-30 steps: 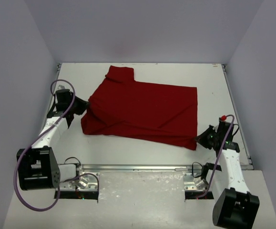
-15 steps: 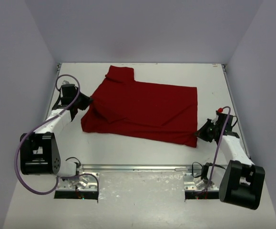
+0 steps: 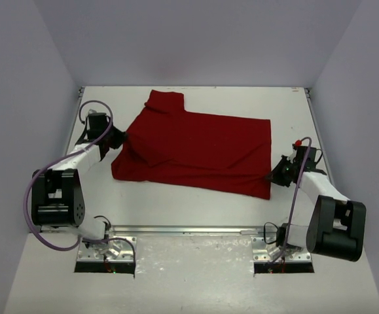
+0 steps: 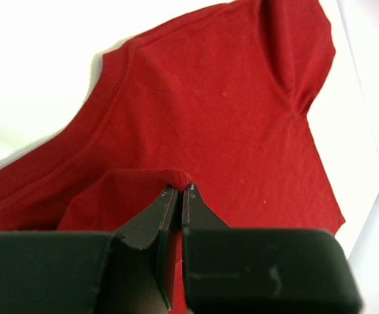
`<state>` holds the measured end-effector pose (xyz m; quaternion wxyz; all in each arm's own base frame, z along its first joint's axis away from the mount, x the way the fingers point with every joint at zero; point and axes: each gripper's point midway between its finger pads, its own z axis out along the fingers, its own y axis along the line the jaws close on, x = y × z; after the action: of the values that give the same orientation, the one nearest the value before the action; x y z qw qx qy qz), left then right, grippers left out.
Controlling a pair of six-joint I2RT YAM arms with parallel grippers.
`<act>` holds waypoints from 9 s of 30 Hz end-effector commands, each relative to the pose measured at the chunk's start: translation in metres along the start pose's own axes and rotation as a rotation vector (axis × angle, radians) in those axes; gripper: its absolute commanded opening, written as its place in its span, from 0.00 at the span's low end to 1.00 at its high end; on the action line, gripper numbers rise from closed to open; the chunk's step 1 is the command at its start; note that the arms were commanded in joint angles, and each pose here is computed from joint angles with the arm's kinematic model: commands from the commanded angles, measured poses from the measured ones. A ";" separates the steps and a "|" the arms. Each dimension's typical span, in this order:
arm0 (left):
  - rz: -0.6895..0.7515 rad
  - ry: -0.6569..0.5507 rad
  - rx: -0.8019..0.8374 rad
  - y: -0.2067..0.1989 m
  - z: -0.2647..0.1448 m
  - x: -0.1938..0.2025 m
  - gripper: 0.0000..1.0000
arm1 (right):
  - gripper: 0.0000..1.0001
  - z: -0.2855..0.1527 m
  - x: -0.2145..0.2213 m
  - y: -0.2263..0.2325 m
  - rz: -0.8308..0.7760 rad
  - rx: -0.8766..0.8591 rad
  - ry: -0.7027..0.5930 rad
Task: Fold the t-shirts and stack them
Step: Fold the tshirt
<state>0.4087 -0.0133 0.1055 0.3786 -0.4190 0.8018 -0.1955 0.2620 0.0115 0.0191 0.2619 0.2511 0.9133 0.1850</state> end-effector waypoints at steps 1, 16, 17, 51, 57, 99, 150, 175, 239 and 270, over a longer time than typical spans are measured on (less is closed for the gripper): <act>0.003 -0.045 0.063 -0.025 0.002 -0.013 0.00 | 0.03 0.001 -0.025 0.008 -0.041 -0.009 -0.064; -0.002 -0.069 0.060 -0.032 0.021 -0.019 0.00 | 0.02 0.021 -0.042 0.006 -0.043 0.035 -0.032; -0.001 -0.064 0.058 -0.032 0.024 -0.018 0.00 | 0.01 0.022 -0.043 0.006 -0.044 0.035 -0.032; -0.065 -0.229 -0.421 0.056 -0.074 -0.003 1.00 | 0.71 0.054 0.068 0.294 -1.018 -0.364 -0.013; -0.021 -0.179 -0.433 0.097 -0.087 0.027 0.96 | 0.69 0.089 0.102 0.364 -1.157 -0.482 0.004; 0.055 -0.059 -0.385 0.146 -0.036 0.069 0.28 | 0.02 0.165 0.165 0.423 -1.315 -0.423 0.004; 0.113 -0.080 -0.351 0.127 -0.037 0.052 0.16 | 0.99 0.010 0.029 0.162 -0.657 0.148 0.015; 0.066 -0.067 -0.279 0.108 -0.034 0.053 0.00 | 0.29 -0.002 0.054 -0.023 -0.220 0.452 0.164; 0.200 0.030 -0.338 0.082 0.026 0.078 0.00 | 0.03 0.016 0.035 -0.026 -0.405 0.552 0.264; 0.403 -0.072 0.142 -0.147 0.141 -0.021 1.00 | 0.99 -0.052 0.019 0.170 -0.398 -0.431 0.083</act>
<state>0.5426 -0.0623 0.1430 0.4654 -0.3046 0.8220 -0.1227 0.3032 0.1074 0.1173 0.3146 0.0371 0.9274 0.1989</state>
